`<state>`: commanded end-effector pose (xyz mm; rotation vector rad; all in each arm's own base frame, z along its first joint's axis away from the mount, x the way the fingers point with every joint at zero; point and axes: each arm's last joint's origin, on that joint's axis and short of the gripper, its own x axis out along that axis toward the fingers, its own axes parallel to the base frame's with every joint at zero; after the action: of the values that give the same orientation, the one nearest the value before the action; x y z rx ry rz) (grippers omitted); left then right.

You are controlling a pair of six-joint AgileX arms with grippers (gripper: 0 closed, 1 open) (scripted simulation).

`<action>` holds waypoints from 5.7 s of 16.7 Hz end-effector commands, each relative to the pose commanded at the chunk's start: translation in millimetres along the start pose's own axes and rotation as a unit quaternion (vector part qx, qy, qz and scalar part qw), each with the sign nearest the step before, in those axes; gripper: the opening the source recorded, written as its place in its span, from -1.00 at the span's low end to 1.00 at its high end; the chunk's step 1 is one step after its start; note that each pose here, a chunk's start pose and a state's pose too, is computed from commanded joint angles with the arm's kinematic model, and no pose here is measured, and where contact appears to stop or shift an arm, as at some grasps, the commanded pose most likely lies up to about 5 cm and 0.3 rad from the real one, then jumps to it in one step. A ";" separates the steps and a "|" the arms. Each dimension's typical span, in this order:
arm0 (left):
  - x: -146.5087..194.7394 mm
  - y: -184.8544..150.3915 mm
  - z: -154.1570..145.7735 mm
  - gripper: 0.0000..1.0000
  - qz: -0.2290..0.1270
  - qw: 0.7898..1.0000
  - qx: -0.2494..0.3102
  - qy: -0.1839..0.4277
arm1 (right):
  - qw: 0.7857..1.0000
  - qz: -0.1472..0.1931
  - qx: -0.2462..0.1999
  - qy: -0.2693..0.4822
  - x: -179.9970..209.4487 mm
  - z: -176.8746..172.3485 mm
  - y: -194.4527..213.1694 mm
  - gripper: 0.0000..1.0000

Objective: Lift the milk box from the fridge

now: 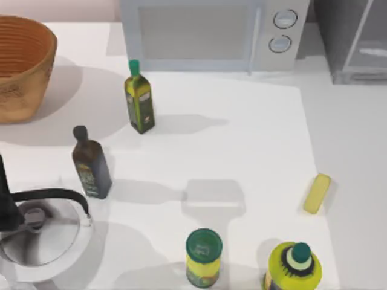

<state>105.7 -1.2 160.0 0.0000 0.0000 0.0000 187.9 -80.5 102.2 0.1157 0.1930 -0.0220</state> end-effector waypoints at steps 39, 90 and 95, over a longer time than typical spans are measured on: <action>0.0 0.0 0.0 1.00 0.000 1.000 0.000 0.000 | 0.994 0.006 -0.058 -0.093 243.9 13.8 -5.2 1.00; 0.0 0.0 0.0 1.00 0.000 1.000 0.000 0.000 | 0.995 0.005 -0.055 -0.079 224.4 54.8 -0.7 -1.00; 0.0 0.0 0.0 1.00 0.000 1.000 0.000 0.000 | 0.994 0.005 -0.058 -0.097 181.6 55.0 0.2 -1.00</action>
<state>105.7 -1.2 160.0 0.0000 0.0000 0.0000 376.5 -88.7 120.8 -0.0018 -0.0006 -0.0112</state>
